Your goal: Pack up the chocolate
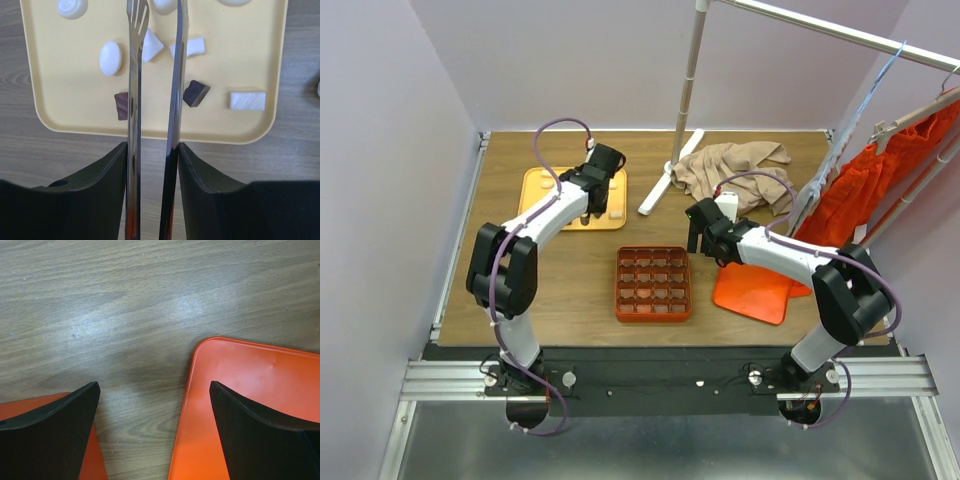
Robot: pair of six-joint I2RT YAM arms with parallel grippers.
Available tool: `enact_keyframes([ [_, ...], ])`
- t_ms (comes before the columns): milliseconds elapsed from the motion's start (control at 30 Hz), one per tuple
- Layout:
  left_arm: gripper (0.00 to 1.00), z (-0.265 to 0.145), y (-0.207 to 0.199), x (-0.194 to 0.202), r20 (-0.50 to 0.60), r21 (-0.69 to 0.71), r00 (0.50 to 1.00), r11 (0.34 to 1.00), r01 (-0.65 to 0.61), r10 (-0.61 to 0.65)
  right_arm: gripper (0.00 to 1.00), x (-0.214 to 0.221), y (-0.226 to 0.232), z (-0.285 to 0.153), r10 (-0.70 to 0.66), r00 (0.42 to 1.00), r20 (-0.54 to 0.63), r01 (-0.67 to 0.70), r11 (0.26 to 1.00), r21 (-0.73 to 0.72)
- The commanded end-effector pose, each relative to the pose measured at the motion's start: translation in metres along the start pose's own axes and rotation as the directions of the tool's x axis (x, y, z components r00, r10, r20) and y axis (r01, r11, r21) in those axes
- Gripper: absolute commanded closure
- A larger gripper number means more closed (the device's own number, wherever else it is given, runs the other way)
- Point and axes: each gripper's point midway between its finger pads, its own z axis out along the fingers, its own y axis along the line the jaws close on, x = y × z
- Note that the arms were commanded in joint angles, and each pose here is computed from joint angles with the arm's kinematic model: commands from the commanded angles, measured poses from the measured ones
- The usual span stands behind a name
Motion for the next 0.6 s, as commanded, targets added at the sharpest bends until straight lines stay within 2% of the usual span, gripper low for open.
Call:
enact_keyframes([
  [0,0.48,-0.007,0.009,-0.003,0.009,-0.082,1.0,0.996,-0.022,0.022,0.0,0.002,0.004,0.002,0.011,1.0,-0.006,-0.011,1.0,-0.001],
  [567,0.48,0.006,-0.006,-0.005,0.001,-0.052,0.999,0.997,-0.052,0.052,0.0,0.001,0.002,0.001,0.016,1.0,0.0,-0.016,1.0,0.0],
])
